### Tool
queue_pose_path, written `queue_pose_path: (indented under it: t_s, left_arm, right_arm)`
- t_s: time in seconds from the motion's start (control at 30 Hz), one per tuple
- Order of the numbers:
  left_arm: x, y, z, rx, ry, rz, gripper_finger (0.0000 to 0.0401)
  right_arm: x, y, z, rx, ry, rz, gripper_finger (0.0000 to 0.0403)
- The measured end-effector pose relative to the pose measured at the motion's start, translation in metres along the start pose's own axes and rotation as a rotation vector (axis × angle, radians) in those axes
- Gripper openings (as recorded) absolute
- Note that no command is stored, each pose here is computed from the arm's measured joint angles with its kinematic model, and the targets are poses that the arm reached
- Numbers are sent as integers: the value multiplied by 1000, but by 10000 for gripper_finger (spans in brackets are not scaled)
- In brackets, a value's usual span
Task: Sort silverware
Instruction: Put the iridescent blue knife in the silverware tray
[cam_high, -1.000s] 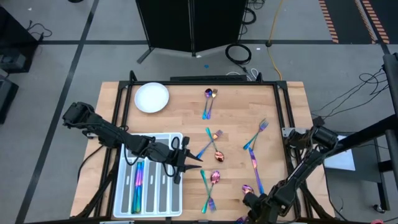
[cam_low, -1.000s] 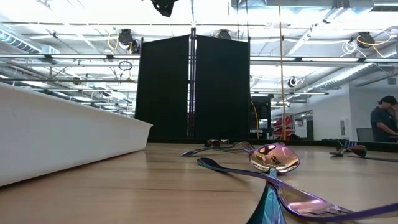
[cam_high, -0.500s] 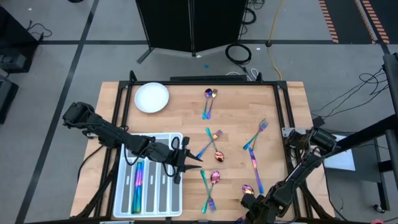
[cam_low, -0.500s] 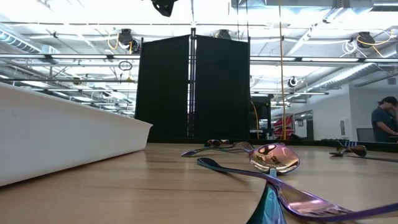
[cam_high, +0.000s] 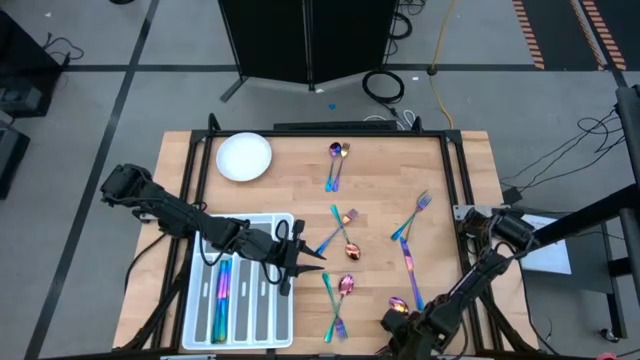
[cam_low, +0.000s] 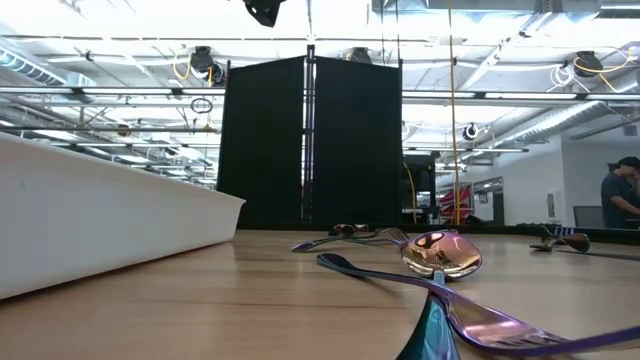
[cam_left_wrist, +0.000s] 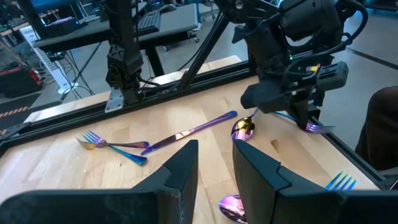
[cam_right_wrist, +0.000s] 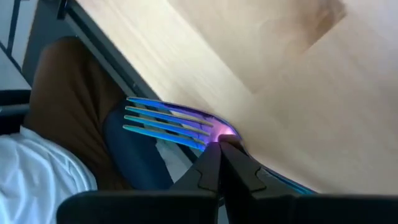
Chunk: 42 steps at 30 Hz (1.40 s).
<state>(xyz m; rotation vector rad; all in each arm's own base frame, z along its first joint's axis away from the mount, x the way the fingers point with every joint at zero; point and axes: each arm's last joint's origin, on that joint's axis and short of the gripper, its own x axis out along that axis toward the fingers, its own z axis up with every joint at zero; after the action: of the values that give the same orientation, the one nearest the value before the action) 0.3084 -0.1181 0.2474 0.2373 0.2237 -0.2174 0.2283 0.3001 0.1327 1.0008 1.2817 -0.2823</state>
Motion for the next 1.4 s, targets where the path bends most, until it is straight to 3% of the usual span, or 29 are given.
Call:
queue_pose_path:
  t_s: [0.4,0.67,0.77,0.87,1.0,1.4]
  left_arm:
    - [0,0,0,0,0,0,102]
    - [0,0,0,0,0,0,102]
    - [0,0,0,0,0,0,102]
    - [0,0,0,0,0,0,102]
    - [0,0,0,0,-3,0,102]
    - [0,0,0,1,-4,0,102]
  right_arm:
    - [-13,-7,10,2,-60,-92,0]
    - [-64,-2,15,-42,-158,-37,0]
    - [-90,-10,19,-25,-232,-91,0]
    - [-111,-29,27,5,-305,-258,0]
    - [-126,-46,40,29,-277,-410,4]
    - [-85,-102,91,263,-79,-447,140]
